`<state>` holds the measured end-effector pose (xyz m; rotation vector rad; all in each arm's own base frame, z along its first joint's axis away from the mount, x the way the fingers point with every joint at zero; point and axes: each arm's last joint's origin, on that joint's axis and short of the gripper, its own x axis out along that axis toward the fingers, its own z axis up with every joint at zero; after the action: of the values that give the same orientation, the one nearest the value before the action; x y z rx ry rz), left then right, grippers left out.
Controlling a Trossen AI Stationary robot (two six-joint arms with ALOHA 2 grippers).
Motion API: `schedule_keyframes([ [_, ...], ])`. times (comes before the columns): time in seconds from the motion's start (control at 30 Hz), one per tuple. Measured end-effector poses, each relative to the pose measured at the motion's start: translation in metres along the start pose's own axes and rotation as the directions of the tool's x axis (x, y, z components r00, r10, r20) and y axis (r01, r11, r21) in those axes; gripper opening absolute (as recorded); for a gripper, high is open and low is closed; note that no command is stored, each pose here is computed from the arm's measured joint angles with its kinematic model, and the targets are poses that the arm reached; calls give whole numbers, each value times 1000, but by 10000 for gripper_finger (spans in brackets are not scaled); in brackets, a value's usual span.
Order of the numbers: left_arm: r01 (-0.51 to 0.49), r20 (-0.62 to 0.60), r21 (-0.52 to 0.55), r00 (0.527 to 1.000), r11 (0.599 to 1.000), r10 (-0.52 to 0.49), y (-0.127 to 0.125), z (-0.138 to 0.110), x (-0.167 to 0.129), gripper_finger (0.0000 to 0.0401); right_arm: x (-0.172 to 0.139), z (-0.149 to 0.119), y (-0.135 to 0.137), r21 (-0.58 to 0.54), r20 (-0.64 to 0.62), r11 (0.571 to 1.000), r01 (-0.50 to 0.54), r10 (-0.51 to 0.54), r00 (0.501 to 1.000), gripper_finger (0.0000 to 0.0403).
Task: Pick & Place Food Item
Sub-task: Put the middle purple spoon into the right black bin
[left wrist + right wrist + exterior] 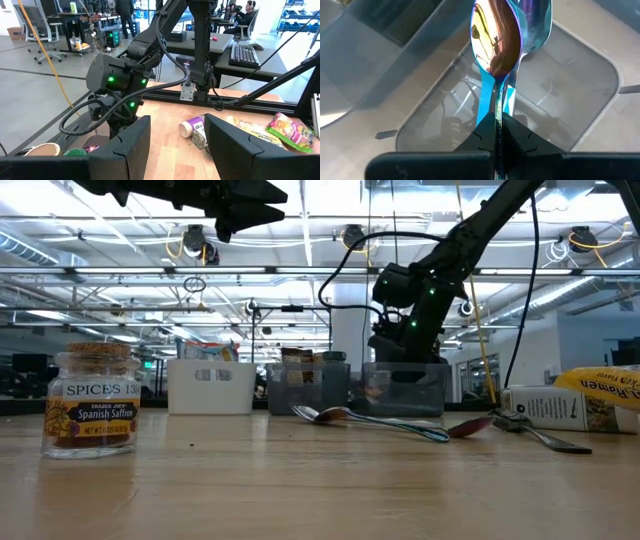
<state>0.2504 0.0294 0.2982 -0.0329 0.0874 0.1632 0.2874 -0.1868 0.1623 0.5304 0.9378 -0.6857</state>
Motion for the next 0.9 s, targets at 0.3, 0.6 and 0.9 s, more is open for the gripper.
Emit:
schedule_keyframes([
  [0.3, 0, 0, 0, 1000, 1000, 0, 0, 0, 0, 191, 0, 1, 0, 15, 15, 1000, 22, -23, 1000, 0],
  [0.6, 0, 1, 0, 1000, 1000, 0, 0, 0, 0, 191, 0, 5, 1, 28, 53, 1000, 13, -14, 998, 0],
  [0.9, 1, 1, 0, 1000, 1000, -1, 0, 0, 0, 191, 15, 0, 0, 25, 20, 999, 28, -28, 999, 1],
])
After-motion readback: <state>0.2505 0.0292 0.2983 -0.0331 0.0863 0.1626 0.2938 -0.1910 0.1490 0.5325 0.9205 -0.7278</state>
